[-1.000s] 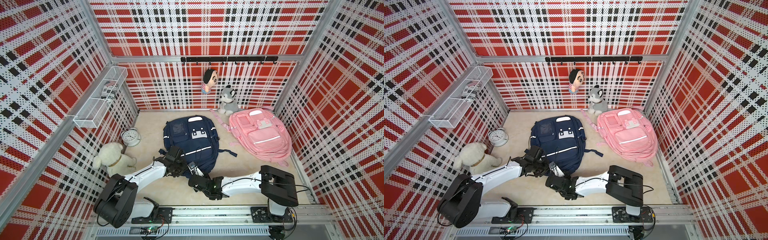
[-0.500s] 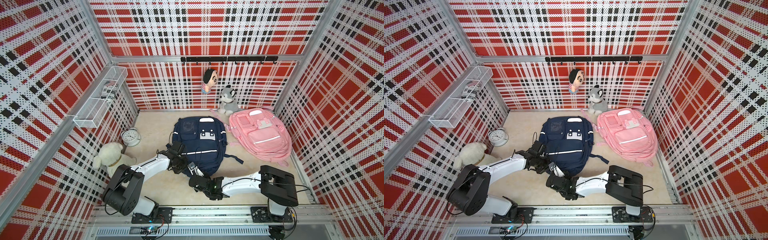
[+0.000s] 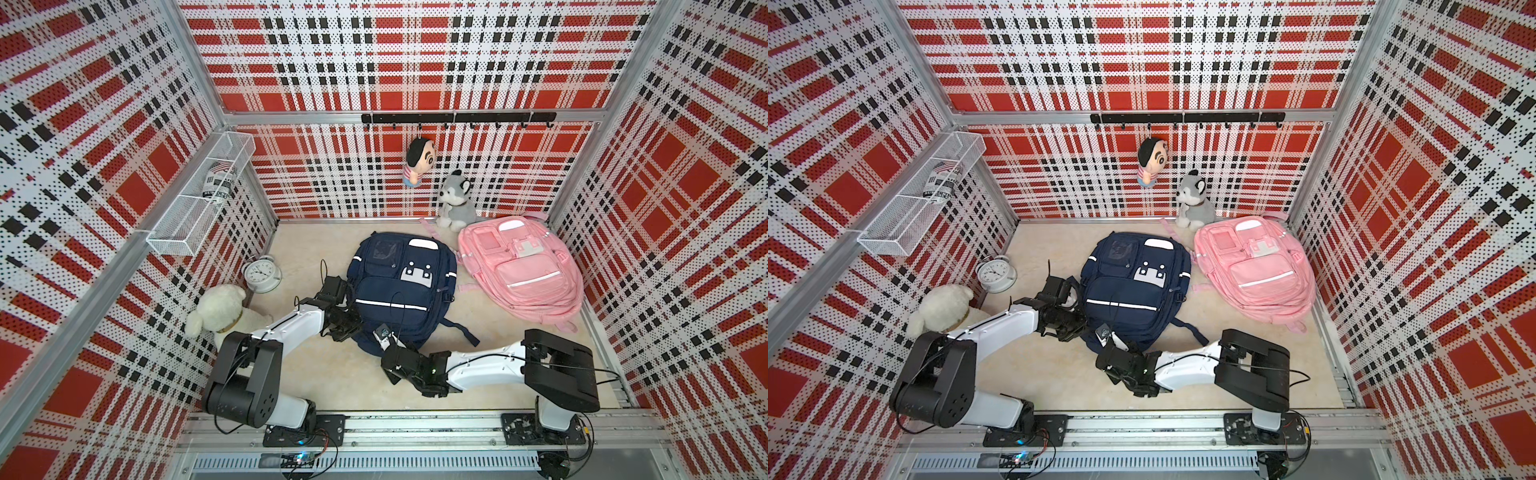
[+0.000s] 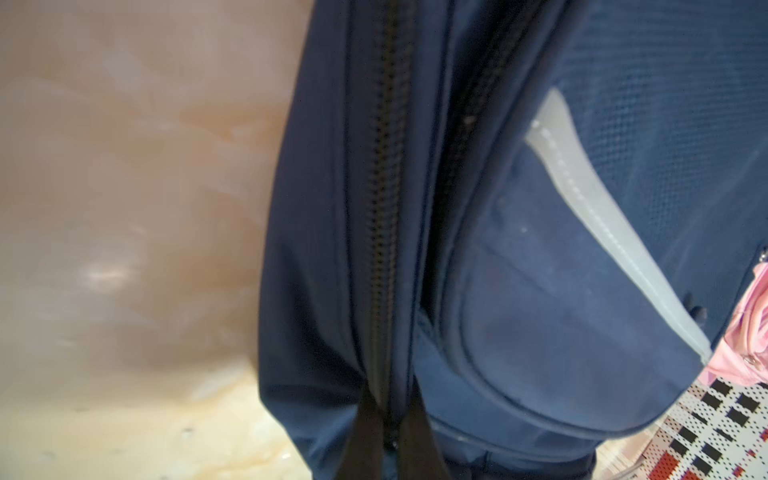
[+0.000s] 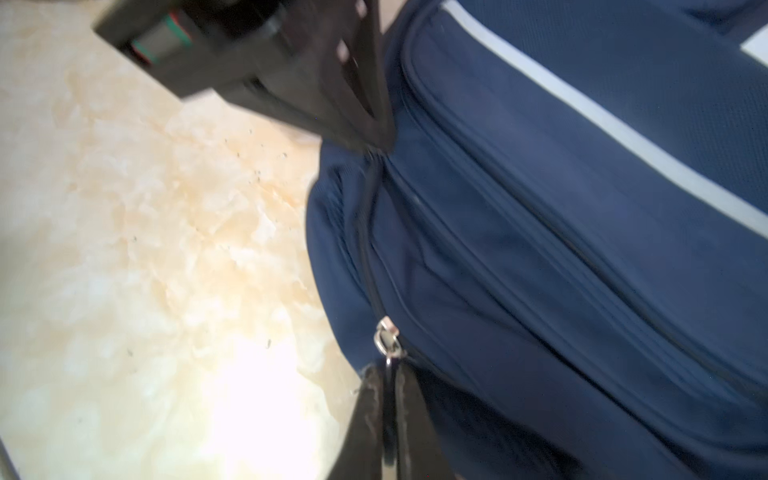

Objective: Zip up the backpack
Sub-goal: Zip the zipper on the backpack.

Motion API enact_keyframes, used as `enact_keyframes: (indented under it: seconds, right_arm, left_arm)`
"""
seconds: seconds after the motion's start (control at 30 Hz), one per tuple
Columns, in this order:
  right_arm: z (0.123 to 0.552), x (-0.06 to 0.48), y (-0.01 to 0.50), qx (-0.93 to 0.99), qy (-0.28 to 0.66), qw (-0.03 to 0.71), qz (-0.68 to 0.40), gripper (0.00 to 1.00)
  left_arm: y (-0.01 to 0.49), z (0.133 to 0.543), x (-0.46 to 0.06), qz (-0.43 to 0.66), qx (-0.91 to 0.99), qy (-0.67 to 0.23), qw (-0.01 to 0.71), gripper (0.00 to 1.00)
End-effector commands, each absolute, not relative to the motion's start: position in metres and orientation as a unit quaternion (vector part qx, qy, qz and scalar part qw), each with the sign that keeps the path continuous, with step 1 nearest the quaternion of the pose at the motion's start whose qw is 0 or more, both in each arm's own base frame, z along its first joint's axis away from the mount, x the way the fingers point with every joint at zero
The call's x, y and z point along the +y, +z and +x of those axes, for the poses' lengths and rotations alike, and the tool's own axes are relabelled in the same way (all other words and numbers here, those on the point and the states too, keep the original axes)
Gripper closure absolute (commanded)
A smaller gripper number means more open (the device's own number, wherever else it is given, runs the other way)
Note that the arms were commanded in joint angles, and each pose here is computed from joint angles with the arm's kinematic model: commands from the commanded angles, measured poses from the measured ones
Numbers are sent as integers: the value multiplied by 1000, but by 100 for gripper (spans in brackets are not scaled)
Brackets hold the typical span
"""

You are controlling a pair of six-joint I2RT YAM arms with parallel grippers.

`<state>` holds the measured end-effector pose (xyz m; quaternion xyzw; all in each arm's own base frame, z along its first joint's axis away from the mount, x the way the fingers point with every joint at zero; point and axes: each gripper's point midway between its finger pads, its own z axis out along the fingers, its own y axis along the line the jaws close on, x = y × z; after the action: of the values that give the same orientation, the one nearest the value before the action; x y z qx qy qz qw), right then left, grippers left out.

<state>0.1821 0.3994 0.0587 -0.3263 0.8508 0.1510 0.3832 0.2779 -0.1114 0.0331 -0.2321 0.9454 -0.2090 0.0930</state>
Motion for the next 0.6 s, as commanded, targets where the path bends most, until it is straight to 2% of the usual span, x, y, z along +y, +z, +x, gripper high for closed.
enact_keyframes:
  seconds: [0.0,0.37,0.57]
  right_arm:
    - [171,368,45,865,125,342,-347,100]
    - [192,310,42,883,100,333,-315,100]
    - [214,301,50,881,107,341,-309,100]
  left_arm:
    - [10,270,-46,-265,954,-77,119,100]
    - [31,284,-26,-268,945,-73,171,100]
    - [59,300,-14,-258,940,-50,217,100]
